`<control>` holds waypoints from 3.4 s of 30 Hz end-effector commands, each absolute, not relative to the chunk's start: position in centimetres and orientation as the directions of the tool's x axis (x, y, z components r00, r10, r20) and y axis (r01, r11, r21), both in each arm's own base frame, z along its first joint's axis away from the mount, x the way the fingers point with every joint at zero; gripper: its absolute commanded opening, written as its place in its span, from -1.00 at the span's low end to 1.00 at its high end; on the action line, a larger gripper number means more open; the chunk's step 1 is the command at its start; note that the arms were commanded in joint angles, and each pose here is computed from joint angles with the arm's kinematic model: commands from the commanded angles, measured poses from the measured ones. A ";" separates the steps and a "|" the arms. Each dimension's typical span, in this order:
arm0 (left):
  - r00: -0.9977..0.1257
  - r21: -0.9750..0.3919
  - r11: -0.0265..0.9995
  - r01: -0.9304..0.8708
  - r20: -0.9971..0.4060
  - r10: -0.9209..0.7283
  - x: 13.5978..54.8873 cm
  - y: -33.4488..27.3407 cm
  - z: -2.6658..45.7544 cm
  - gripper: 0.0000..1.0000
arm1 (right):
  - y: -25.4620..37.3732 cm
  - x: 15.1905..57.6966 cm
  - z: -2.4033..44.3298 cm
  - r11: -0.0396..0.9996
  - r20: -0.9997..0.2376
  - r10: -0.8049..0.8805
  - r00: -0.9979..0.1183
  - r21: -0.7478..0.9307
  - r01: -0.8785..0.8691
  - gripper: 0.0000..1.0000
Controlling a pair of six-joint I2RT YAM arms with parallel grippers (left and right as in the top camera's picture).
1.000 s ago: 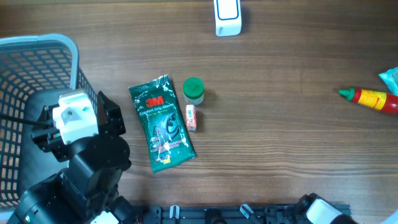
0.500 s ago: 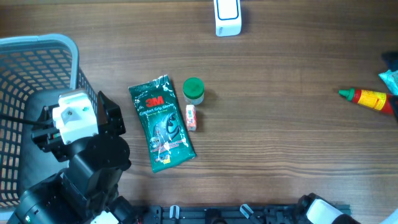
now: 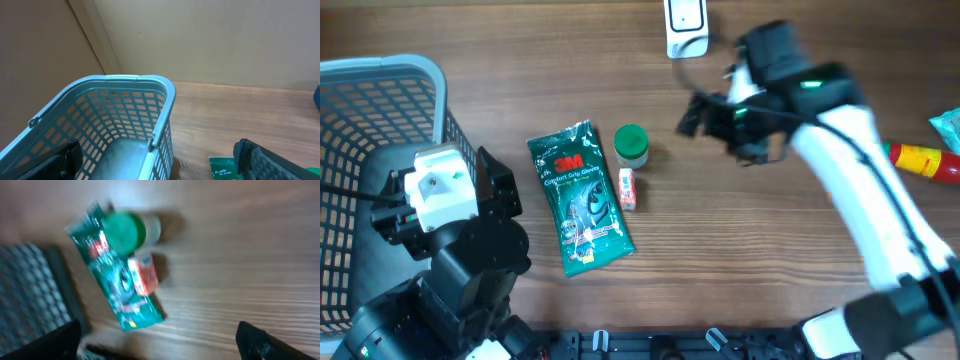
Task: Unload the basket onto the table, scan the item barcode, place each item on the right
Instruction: 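Grasp the green-lid jar with the right gripper, then carry the jar with the right gripper up toward the white scanner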
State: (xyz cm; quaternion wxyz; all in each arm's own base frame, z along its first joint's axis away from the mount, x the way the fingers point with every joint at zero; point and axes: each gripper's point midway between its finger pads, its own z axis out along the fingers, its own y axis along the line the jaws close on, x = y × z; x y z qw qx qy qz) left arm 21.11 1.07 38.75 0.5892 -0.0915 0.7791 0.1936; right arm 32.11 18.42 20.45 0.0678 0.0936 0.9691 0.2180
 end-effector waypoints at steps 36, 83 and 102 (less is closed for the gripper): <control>-0.286 0.191 0.910 -0.368 -0.954 0.085 21.1 1.1 38.8 1.00 | 29.8 39.3 4.3 0.962 -0.474 -0.242 -0.846 -0.006 -0.272 0.98; -0.286 0.191 0.910 -0.368 -0.954 0.085 21.1 1.1 38.8 1.00 | 14.4 37.4 3.7 0.854 -0.115 -0.511 -0.852 0.046 -0.518 0.91; -0.286 0.191 0.910 -0.368 -0.954 0.085 21.1 1.1 38.8 1.00 | 17.0 37.5 7.0 0.235 0.225 0.942 -0.251 0.098 0.967 0.18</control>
